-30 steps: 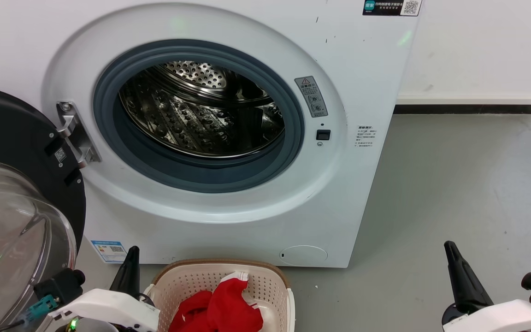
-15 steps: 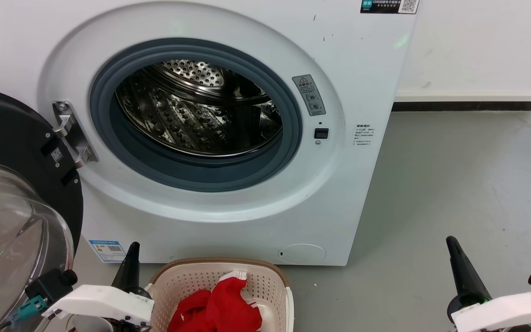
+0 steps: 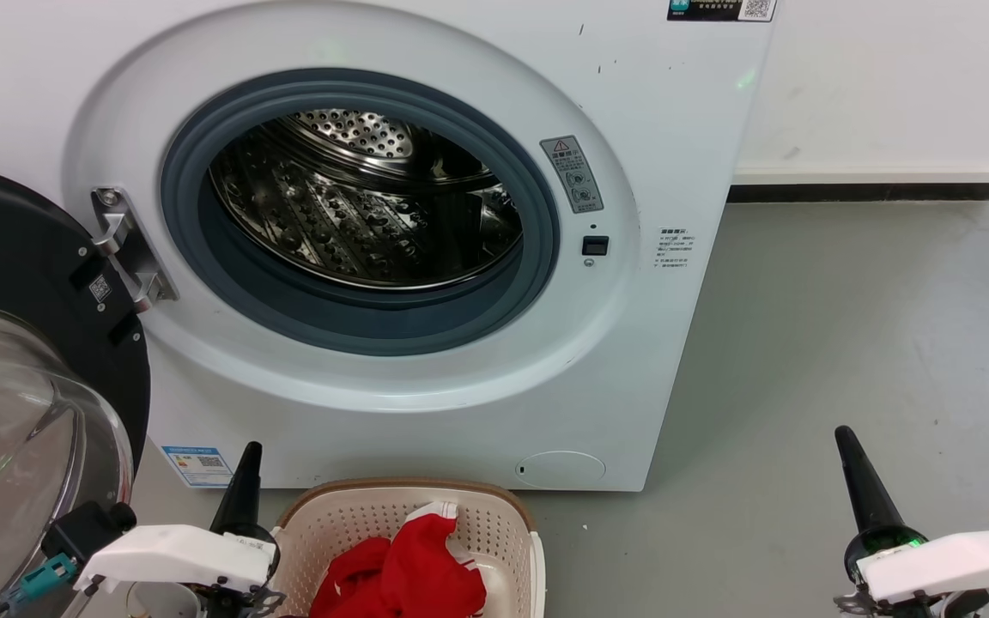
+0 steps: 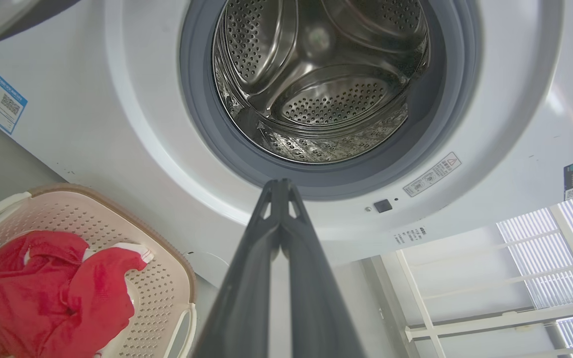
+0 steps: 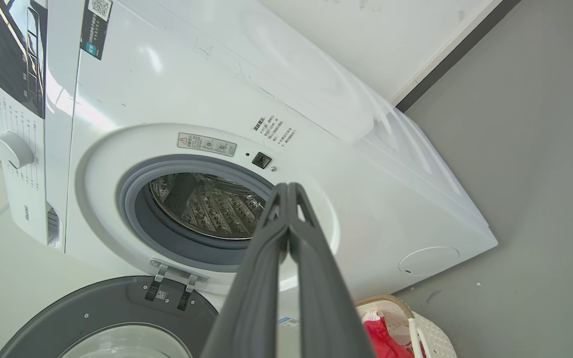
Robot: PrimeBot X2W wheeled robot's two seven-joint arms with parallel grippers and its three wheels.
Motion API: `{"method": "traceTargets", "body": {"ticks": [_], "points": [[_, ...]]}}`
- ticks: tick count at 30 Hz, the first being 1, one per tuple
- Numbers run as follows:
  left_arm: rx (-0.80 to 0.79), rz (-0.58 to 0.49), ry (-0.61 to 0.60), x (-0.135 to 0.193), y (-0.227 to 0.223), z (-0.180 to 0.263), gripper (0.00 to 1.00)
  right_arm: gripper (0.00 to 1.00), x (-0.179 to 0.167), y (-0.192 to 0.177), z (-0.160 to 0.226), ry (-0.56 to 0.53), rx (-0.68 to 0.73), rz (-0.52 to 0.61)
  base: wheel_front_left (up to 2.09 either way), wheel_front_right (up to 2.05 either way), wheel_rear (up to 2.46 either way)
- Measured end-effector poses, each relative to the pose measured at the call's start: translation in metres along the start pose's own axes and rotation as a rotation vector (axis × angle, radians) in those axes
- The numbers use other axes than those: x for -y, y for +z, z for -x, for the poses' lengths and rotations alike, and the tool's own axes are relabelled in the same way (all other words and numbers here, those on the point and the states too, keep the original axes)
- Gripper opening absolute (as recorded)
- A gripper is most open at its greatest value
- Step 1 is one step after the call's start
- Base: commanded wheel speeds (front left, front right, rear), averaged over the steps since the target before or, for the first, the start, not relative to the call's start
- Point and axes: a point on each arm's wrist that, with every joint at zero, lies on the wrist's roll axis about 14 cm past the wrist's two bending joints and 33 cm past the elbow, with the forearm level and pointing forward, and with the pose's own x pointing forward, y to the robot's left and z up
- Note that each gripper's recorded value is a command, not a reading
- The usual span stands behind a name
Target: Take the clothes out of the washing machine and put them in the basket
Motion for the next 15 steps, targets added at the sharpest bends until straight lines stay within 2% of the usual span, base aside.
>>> {"method": "traceTargets", "body": {"ticks": [15], "points": [[0.0,0.16,-0.016,0.0031,0.0005,-0.0048,0.0,0.0,0.004,0.0046,-0.0064,-0.01,0.014,-0.158,0.0,0.0,0.0]]}}
